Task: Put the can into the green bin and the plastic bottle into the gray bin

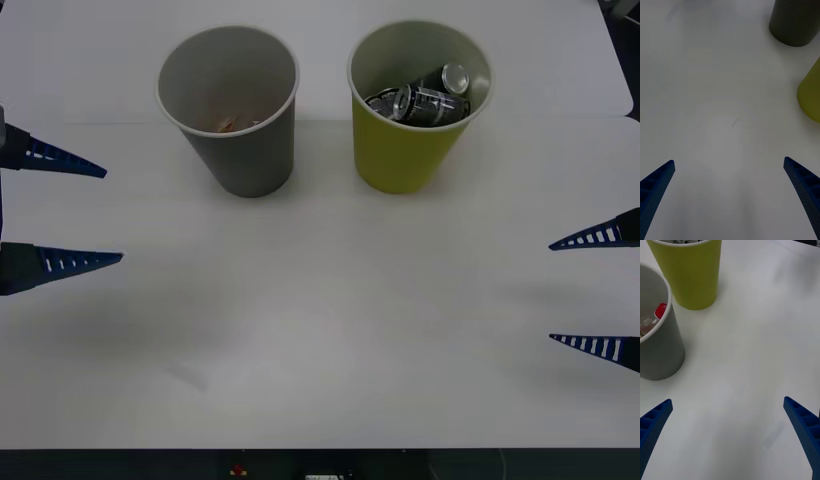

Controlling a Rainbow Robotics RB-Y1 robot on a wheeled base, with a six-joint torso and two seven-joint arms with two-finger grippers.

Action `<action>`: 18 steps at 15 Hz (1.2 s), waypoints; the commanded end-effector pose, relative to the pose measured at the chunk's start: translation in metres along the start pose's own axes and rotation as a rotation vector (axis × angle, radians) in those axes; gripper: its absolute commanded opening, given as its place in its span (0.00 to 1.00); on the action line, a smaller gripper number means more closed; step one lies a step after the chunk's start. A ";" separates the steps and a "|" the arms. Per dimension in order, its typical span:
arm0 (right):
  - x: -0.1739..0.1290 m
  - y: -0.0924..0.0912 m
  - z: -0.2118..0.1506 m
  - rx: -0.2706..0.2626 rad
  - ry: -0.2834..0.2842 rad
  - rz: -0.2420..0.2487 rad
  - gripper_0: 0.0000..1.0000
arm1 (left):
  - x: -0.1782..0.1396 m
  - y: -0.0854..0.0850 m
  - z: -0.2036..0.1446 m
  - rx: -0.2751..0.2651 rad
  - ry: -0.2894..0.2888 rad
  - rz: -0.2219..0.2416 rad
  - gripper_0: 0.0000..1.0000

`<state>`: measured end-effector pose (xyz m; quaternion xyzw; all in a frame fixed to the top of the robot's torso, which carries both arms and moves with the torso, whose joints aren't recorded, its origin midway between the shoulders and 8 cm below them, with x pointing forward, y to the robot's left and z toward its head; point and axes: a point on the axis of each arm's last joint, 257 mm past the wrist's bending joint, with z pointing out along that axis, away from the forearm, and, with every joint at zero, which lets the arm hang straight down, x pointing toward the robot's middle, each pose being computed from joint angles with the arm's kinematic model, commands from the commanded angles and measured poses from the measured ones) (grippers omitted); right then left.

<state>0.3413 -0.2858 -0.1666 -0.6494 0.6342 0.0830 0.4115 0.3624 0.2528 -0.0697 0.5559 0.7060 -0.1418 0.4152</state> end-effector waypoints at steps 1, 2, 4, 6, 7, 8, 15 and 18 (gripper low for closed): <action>0.000 0.000 0.000 0.000 0.000 0.000 1.00 | 0.015 -0.016 -0.001 -0.006 0.048 0.063 1.00; 0.000 0.000 0.000 0.000 0.000 0.000 1.00 | 0.024 -0.020 -0.002 -0.006 0.065 0.079 1.00; 0.000 0.000 0.000 0.000 0.000 0.000 1.00 | 0.032 -0.025 -0.002 0.006 0.086 0.103 1.00; 0.000 0.000 0.000 0.000 0.000 0.000 1.00 | 0.039 -0.031 -0.002 0.023 0.109 0.114 1.00; 0.000 0.000 0.000 0.000 0.000 0.000 1.00 | 0.041 -0.032 -0.001 0.026 0.116 0.122 1.00; 0.000 0.000 0.000 0.000 0.000 0.000 1.00 | 0.044 -0.034 -0.001 0.029 0.126 0.130 1.00; 0.000 0.000 0.000 0.000 0.000 0.000 1.00 | 0.049 -0.041 -0.002 0.053 0.136 0.132 1.00; 0.000 0.000 0.000 0.000 0.000 0.000 1.00 | 0.050 -0.042 -0.002 0.054 0.137 0.127 1.00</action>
